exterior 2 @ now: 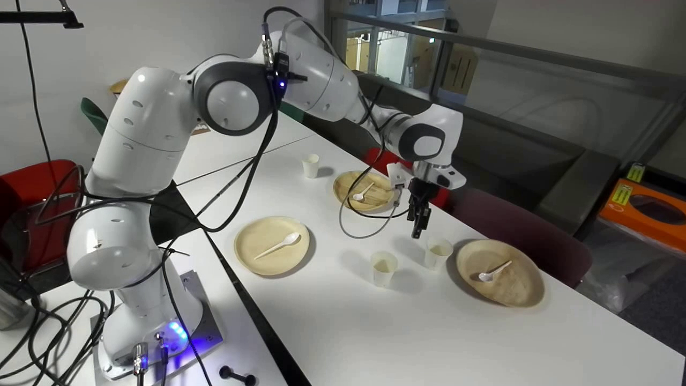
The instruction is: Move the middle cup to the right, then put the right and left cups in the middle cup
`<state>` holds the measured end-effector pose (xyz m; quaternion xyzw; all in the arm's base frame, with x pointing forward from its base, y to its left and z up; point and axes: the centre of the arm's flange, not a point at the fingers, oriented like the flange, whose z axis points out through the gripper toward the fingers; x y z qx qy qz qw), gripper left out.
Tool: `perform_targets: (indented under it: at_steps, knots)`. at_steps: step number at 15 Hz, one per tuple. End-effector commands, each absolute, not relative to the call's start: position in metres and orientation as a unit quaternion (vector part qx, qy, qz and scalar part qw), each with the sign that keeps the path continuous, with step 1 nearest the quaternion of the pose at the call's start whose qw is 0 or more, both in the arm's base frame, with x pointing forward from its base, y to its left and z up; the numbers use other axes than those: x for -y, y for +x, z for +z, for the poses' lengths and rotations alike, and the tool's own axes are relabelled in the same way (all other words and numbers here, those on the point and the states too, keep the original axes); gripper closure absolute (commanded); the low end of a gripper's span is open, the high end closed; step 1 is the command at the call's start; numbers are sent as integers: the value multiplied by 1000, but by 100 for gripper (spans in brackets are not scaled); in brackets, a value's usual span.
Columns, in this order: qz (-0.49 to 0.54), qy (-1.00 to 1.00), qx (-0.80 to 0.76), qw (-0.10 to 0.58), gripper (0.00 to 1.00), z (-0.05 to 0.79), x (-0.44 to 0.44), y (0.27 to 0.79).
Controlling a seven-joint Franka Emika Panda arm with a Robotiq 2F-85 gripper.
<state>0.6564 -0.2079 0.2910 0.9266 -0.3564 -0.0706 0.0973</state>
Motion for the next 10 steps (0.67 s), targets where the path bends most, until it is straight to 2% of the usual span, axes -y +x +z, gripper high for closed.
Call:
perform_targets:
  at_steps: [1, 2, 10]
  knots:
    - [-88, 949, 269, 140, 0, 292, 214, 686]
    - [-78, 939, 311, 120, 0, 286, 206, 666]
    - [-68, 943, 298, 129, 0, 274, 206, 670]
